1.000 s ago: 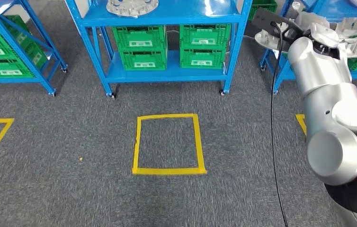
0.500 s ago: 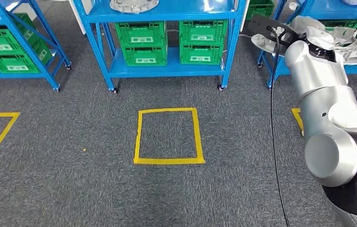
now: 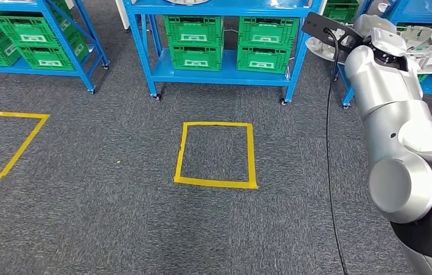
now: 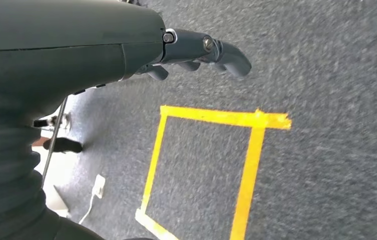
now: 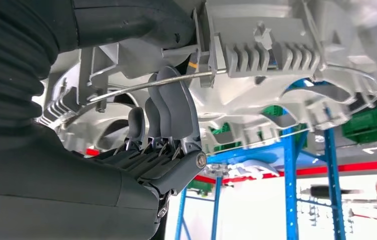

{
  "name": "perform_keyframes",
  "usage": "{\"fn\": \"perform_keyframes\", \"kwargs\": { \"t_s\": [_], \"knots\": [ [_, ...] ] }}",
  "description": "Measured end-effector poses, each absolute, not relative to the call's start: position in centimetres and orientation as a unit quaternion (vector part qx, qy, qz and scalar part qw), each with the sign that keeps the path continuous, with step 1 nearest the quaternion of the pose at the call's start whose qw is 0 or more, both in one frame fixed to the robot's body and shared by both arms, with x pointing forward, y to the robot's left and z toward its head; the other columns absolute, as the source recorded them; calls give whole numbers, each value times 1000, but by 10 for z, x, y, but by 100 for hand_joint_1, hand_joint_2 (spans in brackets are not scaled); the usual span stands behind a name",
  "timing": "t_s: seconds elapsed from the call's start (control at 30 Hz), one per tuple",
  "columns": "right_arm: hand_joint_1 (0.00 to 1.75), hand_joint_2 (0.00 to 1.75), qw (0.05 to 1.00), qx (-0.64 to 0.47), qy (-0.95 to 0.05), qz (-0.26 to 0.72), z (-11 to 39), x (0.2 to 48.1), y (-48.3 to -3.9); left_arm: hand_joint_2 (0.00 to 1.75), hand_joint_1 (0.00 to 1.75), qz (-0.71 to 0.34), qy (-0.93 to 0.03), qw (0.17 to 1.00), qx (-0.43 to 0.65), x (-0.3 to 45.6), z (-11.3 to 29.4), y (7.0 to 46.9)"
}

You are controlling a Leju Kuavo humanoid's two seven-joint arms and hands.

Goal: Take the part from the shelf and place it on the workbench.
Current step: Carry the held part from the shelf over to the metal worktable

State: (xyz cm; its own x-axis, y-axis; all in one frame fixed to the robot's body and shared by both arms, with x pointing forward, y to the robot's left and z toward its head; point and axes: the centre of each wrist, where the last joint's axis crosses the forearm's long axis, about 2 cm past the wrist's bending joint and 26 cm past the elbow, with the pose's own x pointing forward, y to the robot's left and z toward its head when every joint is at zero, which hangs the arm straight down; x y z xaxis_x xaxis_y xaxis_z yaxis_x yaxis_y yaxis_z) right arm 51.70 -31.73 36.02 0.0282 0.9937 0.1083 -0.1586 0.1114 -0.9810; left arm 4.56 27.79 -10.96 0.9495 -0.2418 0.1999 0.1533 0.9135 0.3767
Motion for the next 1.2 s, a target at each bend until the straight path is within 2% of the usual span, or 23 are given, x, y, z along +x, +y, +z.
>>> {"fn": "perform_keyframes", "kwargs": {
  "t_s": [1.2],
  "knots": [
    [175, 175, 560, -456, -462, 515, 385, 520, -313, 175, 0, -98, -108, 974, 172, 41, -109, 263]
  ]
}}
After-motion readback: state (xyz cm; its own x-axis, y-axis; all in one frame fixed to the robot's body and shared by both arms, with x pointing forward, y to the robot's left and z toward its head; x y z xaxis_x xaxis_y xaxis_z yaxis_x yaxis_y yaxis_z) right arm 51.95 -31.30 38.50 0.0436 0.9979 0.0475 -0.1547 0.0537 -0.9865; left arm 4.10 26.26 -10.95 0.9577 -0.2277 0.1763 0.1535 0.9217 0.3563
